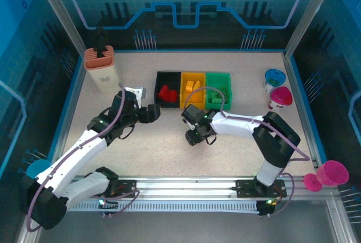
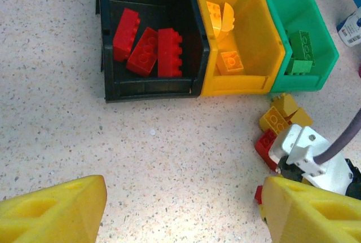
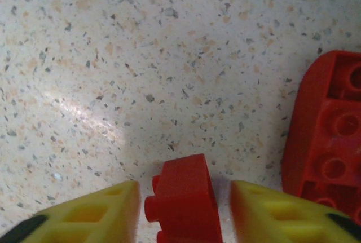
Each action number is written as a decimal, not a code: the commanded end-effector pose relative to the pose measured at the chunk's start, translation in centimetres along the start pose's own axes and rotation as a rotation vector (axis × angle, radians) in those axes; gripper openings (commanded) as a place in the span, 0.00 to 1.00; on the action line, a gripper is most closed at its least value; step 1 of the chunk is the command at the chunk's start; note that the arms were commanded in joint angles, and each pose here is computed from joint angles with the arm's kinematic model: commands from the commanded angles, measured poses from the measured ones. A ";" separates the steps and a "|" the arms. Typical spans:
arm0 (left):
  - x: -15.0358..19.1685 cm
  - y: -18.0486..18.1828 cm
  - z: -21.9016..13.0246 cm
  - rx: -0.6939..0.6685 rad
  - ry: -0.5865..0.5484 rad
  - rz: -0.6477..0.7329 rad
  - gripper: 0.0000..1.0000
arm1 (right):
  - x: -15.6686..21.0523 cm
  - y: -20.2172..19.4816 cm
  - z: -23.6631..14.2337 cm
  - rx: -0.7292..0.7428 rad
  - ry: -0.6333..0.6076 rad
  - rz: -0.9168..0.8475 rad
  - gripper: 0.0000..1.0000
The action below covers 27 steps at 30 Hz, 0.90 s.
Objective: Sort the legos into containers by color
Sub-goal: Pick up the lego from the bottom-center of the table.
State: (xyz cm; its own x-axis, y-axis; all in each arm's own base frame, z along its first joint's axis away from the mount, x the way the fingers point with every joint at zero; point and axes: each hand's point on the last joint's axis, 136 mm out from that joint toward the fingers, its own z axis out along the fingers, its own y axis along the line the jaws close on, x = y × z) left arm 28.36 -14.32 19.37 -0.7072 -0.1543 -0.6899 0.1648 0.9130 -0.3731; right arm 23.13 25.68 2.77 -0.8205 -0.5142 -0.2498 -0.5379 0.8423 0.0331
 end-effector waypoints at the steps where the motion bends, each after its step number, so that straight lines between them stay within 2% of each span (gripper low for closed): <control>1: 0.8 0.0 -0.5 0.011 0.009 -0.016 0.73 | -0.4 0.1 -0.5 0.048 0.002 -0.023 0.33; 4: 1.2 0.1 -0.8 0.010 0.011 -0.020 0.72 | -1.0 0.1 -1.0 0.077 -0.004 -0.030 0.24; 9: 2.1 0.3 -1.5 0.010 0.012 -0.021 0.70 | -3.8 1.1 -3.2 0.055 -0.086 -0.043 0.18; 17: 4.5 -0.7 -2.1 0.041 0.023 -0.012 0.69 | -12.7 3.4 -7.4 -0.024 -0.263 -0.054 0.18; 27: 6.2 -1.0 -3.3 0.042 0.018 0.008 0.69 | -21.6 1.5 -6.9 -0.047 -0.331 0.033 0.18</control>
State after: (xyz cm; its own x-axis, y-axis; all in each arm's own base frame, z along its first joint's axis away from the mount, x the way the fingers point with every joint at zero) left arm 22.00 -15.64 17.90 -0.7171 -0.1250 -0.6856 0.2310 0.8856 -0.4031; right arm 37.32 37.56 15.89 -0.7079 -0.4009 -0.5815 -0.5417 0.8365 0.0828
